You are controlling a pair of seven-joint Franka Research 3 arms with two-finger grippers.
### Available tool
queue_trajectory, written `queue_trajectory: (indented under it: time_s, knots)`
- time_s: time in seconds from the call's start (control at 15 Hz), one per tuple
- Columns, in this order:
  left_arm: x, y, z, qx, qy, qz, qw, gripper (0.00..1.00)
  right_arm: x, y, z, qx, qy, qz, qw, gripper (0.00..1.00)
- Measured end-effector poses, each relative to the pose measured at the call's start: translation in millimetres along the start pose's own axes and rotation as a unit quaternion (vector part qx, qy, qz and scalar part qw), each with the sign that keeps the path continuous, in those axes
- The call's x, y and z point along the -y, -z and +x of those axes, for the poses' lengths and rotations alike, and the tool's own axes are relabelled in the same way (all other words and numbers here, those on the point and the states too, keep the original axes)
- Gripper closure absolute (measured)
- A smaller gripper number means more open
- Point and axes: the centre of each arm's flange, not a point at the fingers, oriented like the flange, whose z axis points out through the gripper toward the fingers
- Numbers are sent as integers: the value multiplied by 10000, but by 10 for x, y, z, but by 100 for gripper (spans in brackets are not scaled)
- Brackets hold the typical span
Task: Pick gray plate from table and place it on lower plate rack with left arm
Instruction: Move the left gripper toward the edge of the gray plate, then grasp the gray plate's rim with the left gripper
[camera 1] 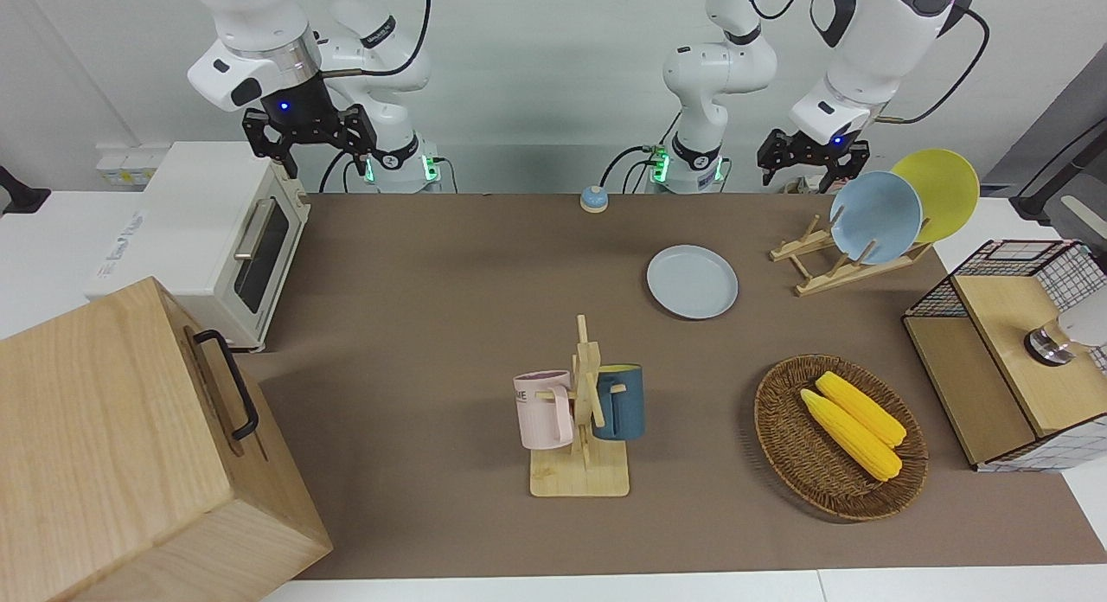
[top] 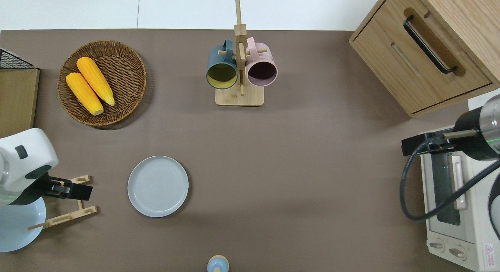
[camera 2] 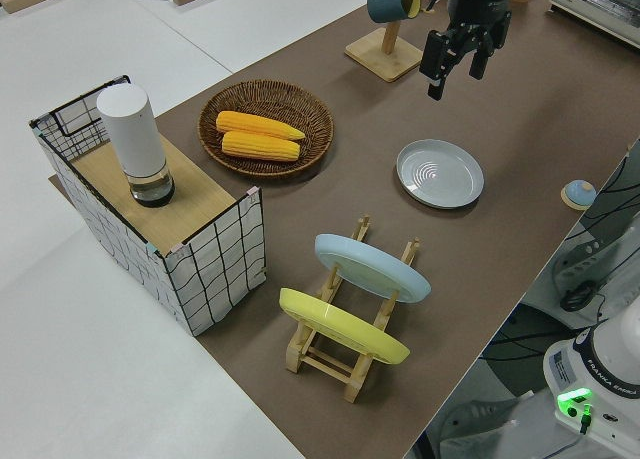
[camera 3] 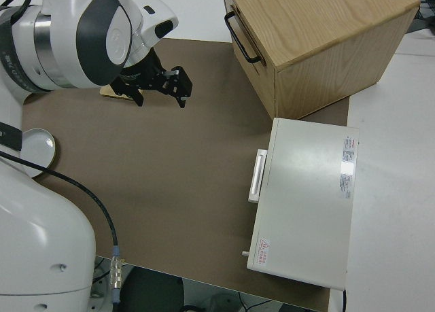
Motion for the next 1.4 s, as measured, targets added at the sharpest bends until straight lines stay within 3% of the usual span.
queue_trajectory:
  time_s: [0.2,0.47,1.4]
  knots:
    - [-35,-221,-11,22,14,-5,10000,0,0,0,0,0,0,0,10000,1]
    - [-116,-613,10,31,220,-41,9997,0,0,0,0,0,0,0,10000,1]
    - [-148,-1569,-1,-283,274,0,9992,0,0,0,0,0,0,0,10000,1]
